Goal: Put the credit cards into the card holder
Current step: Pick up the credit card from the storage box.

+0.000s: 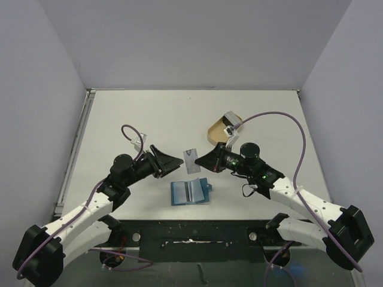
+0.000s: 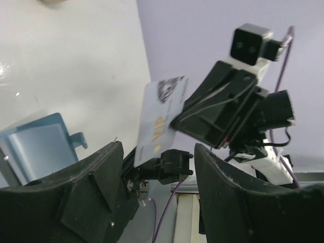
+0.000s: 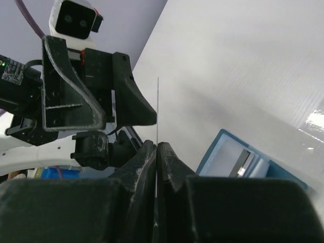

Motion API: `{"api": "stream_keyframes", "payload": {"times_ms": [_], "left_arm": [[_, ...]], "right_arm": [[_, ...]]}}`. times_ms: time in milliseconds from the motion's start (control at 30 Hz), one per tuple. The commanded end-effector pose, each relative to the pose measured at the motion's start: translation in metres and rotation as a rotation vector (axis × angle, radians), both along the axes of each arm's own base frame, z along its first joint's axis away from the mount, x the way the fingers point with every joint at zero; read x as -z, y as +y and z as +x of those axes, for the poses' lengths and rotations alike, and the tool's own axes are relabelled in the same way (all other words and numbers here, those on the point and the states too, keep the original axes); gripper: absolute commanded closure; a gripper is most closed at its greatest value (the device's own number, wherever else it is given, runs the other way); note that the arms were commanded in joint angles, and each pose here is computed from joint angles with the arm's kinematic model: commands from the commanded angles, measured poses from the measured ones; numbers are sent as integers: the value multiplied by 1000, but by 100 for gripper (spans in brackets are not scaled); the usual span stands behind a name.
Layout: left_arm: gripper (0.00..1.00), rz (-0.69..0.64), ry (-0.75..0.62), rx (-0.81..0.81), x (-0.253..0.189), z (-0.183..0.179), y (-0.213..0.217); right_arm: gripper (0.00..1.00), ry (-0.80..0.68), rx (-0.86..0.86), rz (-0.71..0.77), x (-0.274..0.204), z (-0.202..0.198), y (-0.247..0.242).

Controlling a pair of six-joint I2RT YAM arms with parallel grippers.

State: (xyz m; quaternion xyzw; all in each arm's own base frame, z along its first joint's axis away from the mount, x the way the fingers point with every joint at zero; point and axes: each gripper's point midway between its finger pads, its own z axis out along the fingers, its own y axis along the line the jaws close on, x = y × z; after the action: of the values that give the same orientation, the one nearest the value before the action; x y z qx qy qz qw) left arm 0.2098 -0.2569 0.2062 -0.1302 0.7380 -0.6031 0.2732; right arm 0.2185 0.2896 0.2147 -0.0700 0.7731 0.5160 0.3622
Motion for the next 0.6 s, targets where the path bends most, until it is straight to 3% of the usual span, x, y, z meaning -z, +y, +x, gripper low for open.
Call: {"api": "stream_keyframes", "payload": {"times_ms": [0, 400, 467, 567], "left_arm": [[44, -134, -157, -23, -53, 4, 3], [44, -76, -107, -54, -31, 14, 3], [49, -84, -110, -54, -33, 14, 3], [73, -100, -119, -52, -36, 14, 2]], "right_arm": [[99, -52, -78, 160, -37, -16, 15], [98, -30, -95, 149, -23, -19, 19], [98, -25, -96, 147, -22, -19, 20], [94, -12, -100, 137, -17, -18, 21]]}}
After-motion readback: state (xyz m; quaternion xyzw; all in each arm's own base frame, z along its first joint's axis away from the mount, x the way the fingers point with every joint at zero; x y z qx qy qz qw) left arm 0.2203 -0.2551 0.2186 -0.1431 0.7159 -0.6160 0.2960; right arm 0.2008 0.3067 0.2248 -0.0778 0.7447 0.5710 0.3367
